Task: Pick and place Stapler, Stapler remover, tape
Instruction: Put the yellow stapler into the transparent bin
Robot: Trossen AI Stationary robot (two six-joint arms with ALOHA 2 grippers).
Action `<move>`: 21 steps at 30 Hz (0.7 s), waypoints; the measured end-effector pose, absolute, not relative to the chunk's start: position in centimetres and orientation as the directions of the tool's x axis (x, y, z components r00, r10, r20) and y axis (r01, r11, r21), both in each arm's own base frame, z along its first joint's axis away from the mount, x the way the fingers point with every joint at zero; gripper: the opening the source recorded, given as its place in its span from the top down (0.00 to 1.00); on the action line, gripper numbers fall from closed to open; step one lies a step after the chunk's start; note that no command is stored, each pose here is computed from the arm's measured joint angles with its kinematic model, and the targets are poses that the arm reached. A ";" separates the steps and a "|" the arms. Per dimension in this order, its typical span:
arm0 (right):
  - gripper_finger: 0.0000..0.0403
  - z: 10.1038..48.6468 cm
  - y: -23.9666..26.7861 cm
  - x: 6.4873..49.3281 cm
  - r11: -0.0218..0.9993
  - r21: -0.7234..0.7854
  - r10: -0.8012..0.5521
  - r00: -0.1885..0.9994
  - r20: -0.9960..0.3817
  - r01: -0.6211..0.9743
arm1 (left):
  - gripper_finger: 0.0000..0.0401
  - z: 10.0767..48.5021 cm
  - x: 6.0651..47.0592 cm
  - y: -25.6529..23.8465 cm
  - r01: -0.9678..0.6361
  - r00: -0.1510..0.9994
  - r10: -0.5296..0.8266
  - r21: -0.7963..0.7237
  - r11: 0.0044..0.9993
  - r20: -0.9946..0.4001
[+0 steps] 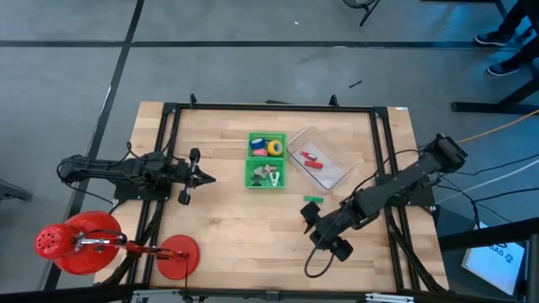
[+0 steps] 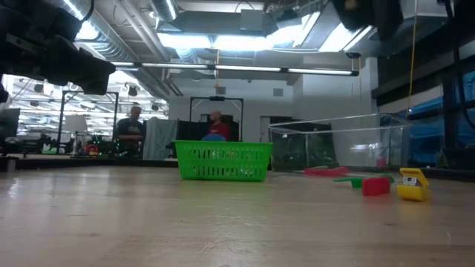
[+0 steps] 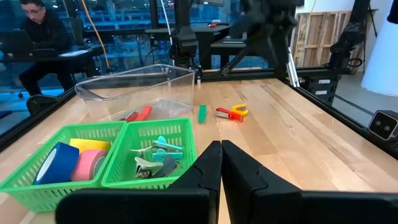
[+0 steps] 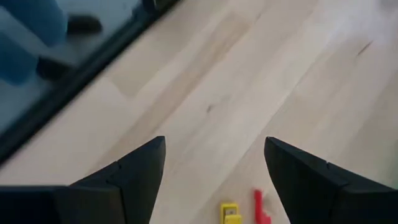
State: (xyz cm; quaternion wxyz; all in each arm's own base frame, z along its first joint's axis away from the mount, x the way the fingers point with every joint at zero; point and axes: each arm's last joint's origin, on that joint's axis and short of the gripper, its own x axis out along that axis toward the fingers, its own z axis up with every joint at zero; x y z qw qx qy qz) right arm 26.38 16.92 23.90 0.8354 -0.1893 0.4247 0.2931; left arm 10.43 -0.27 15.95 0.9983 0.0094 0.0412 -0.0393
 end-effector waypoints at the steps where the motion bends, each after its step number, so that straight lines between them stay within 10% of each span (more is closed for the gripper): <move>1: 0.32 23.3 17.0 26.5 0.752 -0.067 0.317 0.448 -0.836 -0.656 | 0.99 15.9 10.4 -0.3 0.079 0.993 -0.078 0.015 0.997 -0.084; 9: 0.32 17.1 16.7 26.1 0.744 -0.035 0.153 0.220 -0.963 -0.667 | 0.98 15.9 10.4 -0.3 0.079 0.993 -0.078 0.016 0.997 -0.083; 21: 0.32 15.8 16.6 27.1 0.729 -0.176 0.045 0.302 -0.952 -0.662 | 0.99 15.9 10.4 -0.3 0.079 0.993 -0.078 0.015 0.997 -0.083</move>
